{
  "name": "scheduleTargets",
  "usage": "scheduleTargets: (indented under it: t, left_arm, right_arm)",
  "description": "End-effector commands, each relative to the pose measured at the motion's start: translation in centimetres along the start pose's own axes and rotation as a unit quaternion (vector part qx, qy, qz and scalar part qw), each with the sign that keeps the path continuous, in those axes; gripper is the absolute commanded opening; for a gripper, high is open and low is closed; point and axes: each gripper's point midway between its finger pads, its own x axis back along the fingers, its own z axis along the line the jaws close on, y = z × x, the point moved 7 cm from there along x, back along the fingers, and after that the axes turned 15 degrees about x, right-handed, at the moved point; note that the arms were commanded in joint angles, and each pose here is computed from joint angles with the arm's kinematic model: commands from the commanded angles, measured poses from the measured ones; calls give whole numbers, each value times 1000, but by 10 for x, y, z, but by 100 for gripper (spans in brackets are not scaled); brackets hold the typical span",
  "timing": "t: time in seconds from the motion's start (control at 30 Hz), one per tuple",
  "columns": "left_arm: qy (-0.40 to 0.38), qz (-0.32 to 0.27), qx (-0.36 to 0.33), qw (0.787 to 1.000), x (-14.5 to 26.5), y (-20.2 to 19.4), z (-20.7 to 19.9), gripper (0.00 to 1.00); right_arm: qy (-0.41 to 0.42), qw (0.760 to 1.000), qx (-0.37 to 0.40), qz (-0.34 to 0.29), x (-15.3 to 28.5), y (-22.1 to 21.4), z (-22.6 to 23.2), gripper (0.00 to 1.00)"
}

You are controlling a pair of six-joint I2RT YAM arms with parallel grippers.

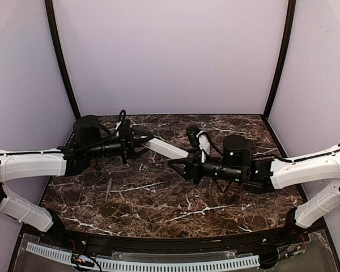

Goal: Unload the batteries from the remote control

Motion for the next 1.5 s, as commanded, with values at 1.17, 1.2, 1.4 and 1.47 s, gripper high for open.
scheduleTargets:
  t: [1.17, 1.2, 1.4, 1.47]
  left_arm:
    - [-24, -17, -67, 997, 20, -6, 3, 47]
    - [-22, -25, -75, 997, 24, -7, 4, 54]
    - [37, -48, -155, 986, 36, -8, 13, 75]
    - [63, -46, -195, 978, 41, -10, 15, 76]
  right_arm:
    - [8, 1000, -8, -22, 9, 12, 4, 0]
    - [10, 1000, -12, -17, 10, 13, 5, 0]
    - [41, 998, -29, 37, 12, 13, 8, 0]
    - [55, 997, -39, 49, 16, 13, 9, 0]
